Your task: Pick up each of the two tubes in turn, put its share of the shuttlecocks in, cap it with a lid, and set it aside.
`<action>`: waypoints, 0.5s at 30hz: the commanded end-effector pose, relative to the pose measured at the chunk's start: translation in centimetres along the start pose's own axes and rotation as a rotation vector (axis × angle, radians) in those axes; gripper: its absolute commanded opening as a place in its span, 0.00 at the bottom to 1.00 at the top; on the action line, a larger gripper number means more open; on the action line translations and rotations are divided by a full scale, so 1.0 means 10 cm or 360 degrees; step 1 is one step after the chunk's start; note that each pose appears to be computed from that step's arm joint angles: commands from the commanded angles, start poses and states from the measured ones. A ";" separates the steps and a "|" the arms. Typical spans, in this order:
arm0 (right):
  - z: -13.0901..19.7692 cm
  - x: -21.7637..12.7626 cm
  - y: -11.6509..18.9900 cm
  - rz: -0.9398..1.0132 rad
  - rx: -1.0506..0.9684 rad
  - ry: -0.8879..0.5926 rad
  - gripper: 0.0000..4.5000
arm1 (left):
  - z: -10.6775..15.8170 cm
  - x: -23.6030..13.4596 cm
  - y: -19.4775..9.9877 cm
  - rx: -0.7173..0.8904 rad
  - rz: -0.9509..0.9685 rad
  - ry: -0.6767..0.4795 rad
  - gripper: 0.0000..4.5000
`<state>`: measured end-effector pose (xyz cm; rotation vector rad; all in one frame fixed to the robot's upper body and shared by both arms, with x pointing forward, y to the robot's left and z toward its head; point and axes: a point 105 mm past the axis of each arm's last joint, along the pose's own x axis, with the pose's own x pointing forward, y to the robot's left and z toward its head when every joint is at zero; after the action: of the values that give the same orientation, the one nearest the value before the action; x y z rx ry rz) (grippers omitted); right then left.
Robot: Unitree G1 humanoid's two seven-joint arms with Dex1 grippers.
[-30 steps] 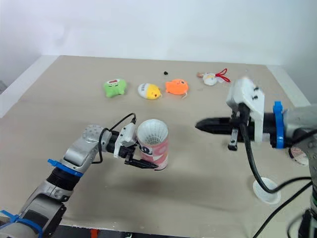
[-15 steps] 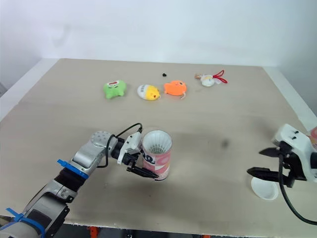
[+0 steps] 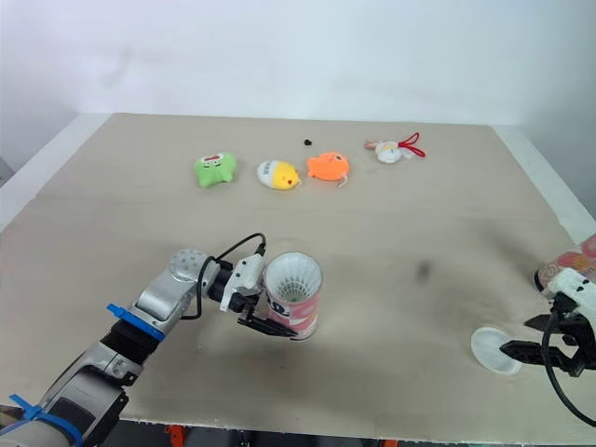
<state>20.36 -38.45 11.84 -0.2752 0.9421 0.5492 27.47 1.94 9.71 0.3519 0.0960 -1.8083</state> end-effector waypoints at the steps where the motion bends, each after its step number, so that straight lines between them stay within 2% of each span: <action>1: 0.02 0.03 -0.01 -0.0009 -0.0036 0.0010 0.97 | -0.15 0.02 -0.04 -0.0058 -0.0009 0.0073 0.63; 5: -0.04 0.07 -0.03 -0.0015 -0.0025 0.0058 0.97 | -0.15 0.02 -0.03 -0.0047 -0.0001 0.0076 0.63; 6: -0.05 0.08 -0.03 -0.0012 -0.0024 0.0064 0.85 | -0.16 0.02 -0.03 -0.0046 0.0003 0.0074 0.63; 8: -0.06 0.09 -0.03 -0.0011 -0.0025 0.0068 0.72 | -0.16 0.02 -0.03 -0.0044 0.0008 0.0073 0.63; 13: -0.09 0.11 0.00 0.0031 -0.0065 0.0111 0.19 | -0.17 0.03 -0.02 -0.0040 0.0018 0.0065 0.63; 15: -0.09 0.11 0.00 0.0037 -0.0078 0.0121 0.02 | -0.18 0.03 -0.02 -0.0039 0.0023 0.0061 0.63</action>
<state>20.54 -38.61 10.54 -0.3193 0.9806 0.5604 27.58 1.87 9.57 0.3562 0.0713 -1.8059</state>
